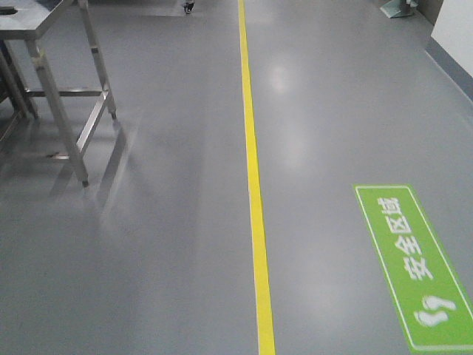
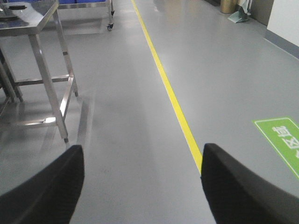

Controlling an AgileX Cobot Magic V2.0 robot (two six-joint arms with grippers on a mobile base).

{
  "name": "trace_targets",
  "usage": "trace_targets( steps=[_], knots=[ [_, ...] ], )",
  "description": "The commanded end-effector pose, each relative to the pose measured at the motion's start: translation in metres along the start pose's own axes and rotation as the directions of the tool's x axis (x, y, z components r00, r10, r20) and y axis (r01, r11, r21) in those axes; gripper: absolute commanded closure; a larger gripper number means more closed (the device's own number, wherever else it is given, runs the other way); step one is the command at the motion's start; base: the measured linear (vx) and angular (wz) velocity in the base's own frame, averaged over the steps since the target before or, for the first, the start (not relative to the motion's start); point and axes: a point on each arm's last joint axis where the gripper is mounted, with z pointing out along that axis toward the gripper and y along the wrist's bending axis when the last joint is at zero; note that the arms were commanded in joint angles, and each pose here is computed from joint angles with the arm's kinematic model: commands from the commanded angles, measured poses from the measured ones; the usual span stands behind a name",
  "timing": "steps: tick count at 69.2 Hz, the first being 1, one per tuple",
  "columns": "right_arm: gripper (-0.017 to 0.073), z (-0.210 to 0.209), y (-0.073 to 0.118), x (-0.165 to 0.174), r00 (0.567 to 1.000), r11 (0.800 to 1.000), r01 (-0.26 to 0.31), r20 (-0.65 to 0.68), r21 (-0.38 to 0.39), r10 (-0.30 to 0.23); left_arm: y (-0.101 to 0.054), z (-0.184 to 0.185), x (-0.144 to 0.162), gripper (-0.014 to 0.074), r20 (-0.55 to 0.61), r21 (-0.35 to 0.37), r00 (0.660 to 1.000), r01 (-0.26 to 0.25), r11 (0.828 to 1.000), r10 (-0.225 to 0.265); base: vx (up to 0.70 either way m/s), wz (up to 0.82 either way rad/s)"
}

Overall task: Move and align brake pads A on conveyor
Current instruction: 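Drive the base along the yellow-lined corridor to the steel table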

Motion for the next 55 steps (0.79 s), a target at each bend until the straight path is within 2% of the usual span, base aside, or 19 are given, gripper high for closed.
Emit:
trace_targets(
  steps=[1,55],
  knots=[
    [0.0125,-0.0022,-0.0020,-0.0142,0.996,1.000,0.006,0.091,0.021,-0.007,-0.0012,-0.0014,-0.0129,0.0081,0.080,0.014,0.997,0.004,1.000,-0.005,0.79,-0.02],
    [0.0125,-0.0022,-0.0019,-0.0139,0.996,1.000,0.006,0.088,0.021,-0.007,-0.0012,-0.0014,-0.0129,0.0081,0.080,0.014,0.997,0.004,1.000,-0.005,0.79,-0.02]
  ],
)
